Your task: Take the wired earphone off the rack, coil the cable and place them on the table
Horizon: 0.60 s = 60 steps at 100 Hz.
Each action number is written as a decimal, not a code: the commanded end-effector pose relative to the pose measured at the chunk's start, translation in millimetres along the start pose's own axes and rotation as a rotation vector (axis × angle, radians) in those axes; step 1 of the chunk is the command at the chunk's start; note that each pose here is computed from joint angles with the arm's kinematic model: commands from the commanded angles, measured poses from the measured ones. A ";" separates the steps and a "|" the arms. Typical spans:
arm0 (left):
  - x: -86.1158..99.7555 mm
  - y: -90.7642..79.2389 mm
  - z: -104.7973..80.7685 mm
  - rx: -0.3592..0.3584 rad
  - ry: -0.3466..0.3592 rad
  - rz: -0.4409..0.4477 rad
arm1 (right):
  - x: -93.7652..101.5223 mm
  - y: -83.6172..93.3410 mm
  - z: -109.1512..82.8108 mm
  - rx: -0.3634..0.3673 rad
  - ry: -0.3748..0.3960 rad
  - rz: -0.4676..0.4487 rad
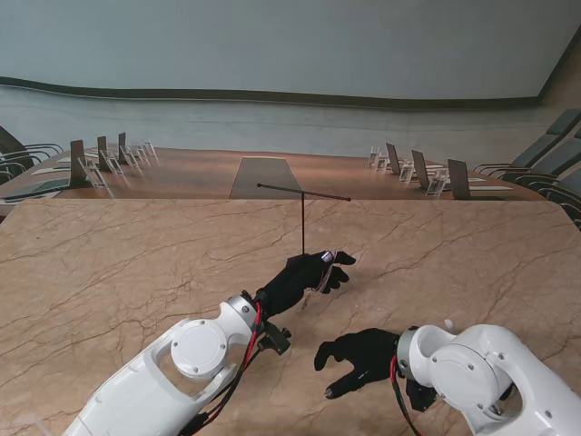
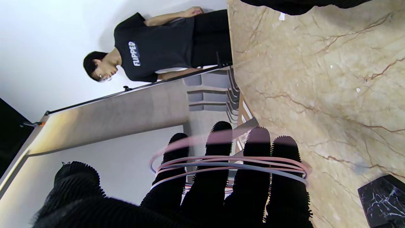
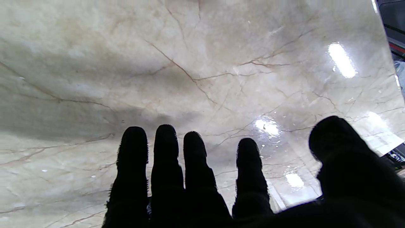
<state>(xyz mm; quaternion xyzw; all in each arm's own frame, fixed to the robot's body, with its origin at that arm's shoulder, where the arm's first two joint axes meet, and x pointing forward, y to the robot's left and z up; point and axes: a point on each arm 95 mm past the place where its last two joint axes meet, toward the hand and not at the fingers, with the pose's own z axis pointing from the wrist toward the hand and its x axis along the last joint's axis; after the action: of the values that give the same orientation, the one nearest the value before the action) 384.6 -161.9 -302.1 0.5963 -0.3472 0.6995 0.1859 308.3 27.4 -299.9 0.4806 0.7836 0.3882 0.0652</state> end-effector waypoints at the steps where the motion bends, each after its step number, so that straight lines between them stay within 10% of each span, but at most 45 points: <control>1: 0.7 1.7 -0.5 -0.001 0.007 -0.005 | -1.6 -5.4 -2.7 0.003 -0.020 0.010; 60: -9.6 -2.9 -6.6 0.025 -0.009 0.008 | -44.7 -6.5 -51.6 -0.250 -0.227 0.103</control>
<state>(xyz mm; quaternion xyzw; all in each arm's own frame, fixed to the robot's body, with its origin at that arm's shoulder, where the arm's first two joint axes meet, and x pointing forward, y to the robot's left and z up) 386.0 -154.8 -305.5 0.5959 -0.3439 0.7044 0.1749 302.4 -35.9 -286.3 0.5502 0.6983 0.4205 0.1810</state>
